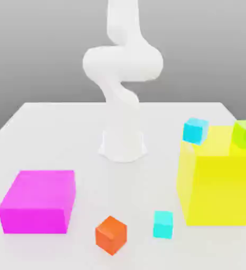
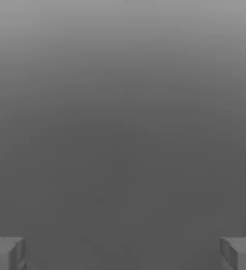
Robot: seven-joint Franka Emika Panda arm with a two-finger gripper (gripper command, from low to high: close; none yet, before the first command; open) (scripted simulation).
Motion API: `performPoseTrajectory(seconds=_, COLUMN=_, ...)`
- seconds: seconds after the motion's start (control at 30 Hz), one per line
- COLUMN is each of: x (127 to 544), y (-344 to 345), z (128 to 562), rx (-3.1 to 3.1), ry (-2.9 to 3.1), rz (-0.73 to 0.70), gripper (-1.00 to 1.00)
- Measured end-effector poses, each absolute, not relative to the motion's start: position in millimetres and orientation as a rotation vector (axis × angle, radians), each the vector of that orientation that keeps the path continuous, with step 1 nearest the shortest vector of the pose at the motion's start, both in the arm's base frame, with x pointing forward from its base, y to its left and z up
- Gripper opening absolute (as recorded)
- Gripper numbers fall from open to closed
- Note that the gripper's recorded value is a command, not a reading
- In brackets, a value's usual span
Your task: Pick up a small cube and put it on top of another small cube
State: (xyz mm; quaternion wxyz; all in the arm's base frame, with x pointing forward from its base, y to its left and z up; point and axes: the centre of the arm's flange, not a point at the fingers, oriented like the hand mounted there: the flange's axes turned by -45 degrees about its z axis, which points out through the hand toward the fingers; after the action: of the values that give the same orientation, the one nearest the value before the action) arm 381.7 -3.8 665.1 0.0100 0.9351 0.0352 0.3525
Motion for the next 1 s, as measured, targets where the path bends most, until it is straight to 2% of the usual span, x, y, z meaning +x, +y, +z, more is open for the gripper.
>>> performPoseTrajectory(seconds=0.17, x=436.1, y=-9.7, z=562.6, rx=2.942, ry=0.383, rz=0.847, gripper=0.0)
performPoseTrajectory(seconds=0.37, x=465.3, y=-15.6, z=435.1, rx=2.94, ry=0.704, rz=0.556, gripper=0.0)
performPoseTrajectory(seconds=0.53, x=461.7, y=-20.3, z=329.6, rx=2.913, ry=0.973, rz=0.318, gripper=0.0)
performPoseTrajectory(seconds=0.73, x=427.4, y=-26.9, z=213.6, rx=2.853, ry=1.291, rz=0.041, gripper=0.0)
performPoseTrajectory(seconds=0.93, x=420.7, y=-28.0, z=142.0, rx=2.841, ry=1.34, rz=0.0, gripper=0.0)
performPoseTrajectory(seconds=0.97, x=420.1, y=-28.0, z=135.3, rx=2.841, ry=1.34, rz=0.0, gripper=-1.0)
performPoseTrajectory(seconds=1.0, x=420.1, y=-28.0, z=135.3, rx=2.841, ry=1.34, rz=0.0, gripper=-1.0)
